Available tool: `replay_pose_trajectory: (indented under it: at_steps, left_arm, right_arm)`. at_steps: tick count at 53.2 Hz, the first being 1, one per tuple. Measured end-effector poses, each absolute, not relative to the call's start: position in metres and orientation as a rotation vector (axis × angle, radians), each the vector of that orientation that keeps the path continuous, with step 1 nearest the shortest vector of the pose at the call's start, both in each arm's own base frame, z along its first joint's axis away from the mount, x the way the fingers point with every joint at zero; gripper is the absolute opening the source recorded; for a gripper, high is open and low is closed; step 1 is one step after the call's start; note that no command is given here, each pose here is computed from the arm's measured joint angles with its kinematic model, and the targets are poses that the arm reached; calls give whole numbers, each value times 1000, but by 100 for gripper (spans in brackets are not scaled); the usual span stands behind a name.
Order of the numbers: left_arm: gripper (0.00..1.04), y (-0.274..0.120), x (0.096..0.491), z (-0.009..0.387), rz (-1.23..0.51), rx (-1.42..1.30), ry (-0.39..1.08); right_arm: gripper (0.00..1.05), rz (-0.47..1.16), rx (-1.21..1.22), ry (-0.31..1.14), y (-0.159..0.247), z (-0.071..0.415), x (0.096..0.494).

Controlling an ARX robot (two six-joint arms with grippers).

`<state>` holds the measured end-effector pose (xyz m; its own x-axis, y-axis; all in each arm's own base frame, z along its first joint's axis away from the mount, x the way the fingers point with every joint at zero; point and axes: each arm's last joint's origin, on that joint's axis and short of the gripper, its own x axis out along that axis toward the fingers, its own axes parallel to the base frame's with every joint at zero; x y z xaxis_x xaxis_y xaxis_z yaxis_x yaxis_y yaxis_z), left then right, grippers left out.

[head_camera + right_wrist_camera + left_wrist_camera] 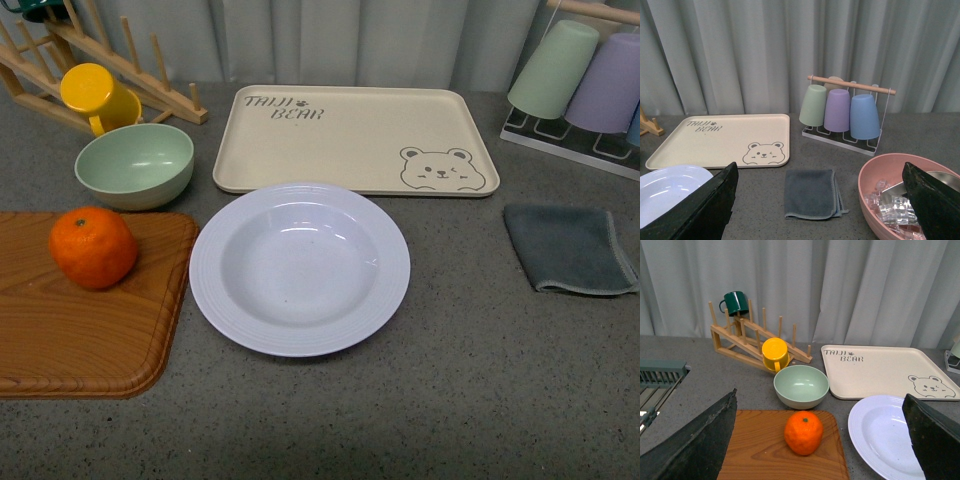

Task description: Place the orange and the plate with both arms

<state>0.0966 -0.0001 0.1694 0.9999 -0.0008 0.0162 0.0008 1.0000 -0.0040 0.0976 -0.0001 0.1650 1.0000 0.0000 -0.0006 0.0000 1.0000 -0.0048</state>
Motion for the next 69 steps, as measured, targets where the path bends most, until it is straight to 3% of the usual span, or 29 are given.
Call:
replay_pose_trajectory:
  at_steps: [18,26,30,37,46,57,69]
  left_arm:
    - [98,0,97,170,1,-4,-16]
    - [98,2,107,163,327,-128,136]
    - [98,3,119,164,354,-160,132]
    - [98,-1,164,170,254,-202,135]
    - [98,-15,220,151,77,-180,285]
    - [98,-24,252,107,24,-112,489]
    - [98,-26,273,77,0,-64,571]
  right_arm:
    - [96,0,-5,1,0,165,98]
    - [96,0,-4,1,0,165,98]
    - [96,0,-4,1,0,165,98]
    - [96,1,-4,1,0,165,98]
    - [96,0,-4,1,0,165,98]
    - [96,1,-4,1,0,165,98]
    - [96,1,-4,1,0,165,98]
